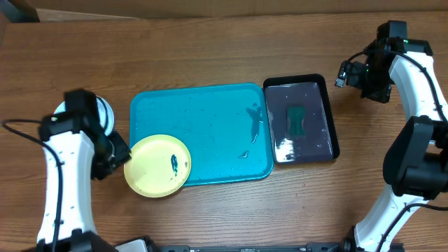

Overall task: Clean dirty plates on tray and stack at the side
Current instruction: 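Move the left gripper to the yellow plate's left rim, then lower the left gripper and grip the yellow plate's rim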

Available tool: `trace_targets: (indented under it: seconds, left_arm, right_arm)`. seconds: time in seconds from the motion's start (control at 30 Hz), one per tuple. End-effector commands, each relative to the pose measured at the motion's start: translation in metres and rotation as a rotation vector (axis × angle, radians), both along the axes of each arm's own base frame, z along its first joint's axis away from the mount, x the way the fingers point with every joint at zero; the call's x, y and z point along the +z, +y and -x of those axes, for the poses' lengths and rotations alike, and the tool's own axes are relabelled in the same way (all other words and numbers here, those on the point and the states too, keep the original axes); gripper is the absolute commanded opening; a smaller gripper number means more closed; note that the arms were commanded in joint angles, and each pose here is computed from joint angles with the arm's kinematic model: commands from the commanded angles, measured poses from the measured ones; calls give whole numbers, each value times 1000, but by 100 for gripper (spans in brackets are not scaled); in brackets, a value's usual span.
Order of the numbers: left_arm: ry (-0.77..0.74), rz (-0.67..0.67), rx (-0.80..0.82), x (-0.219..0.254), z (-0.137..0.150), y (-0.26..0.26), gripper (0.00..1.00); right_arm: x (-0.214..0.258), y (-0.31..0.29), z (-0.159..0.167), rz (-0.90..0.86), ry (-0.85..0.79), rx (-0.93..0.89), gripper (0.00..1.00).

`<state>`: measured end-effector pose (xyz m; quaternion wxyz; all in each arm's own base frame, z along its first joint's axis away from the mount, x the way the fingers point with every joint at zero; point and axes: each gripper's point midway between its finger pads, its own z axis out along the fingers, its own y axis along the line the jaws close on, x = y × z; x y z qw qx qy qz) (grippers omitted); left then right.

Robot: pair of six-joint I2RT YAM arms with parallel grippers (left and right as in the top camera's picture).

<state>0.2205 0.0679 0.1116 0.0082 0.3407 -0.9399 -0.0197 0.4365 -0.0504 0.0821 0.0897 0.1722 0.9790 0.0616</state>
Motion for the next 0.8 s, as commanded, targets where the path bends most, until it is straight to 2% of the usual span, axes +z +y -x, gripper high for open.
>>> trace_targets:
  seconds: [0.0, 0.57, 0.7, 0.77]
  left_arm:
    - [28, 24, 43, -23, 7, -3, 38]
    - [104, 34, 43, -78, 29, -8, 29]
    - [102, 31, 43, -78, 28, -7, 11]
    - [93, 38, 42, -78, 26, -9, 6]
  right_arm:
    - [12, -1, -4, 4, -35, -4, 100]
    - [12, -1, -4, 4, -35, -4, 100]
    - [12, -1, -4, 4, -35, -4, 100]
    - [12, -1, -4, 4, -35, -4, 100]
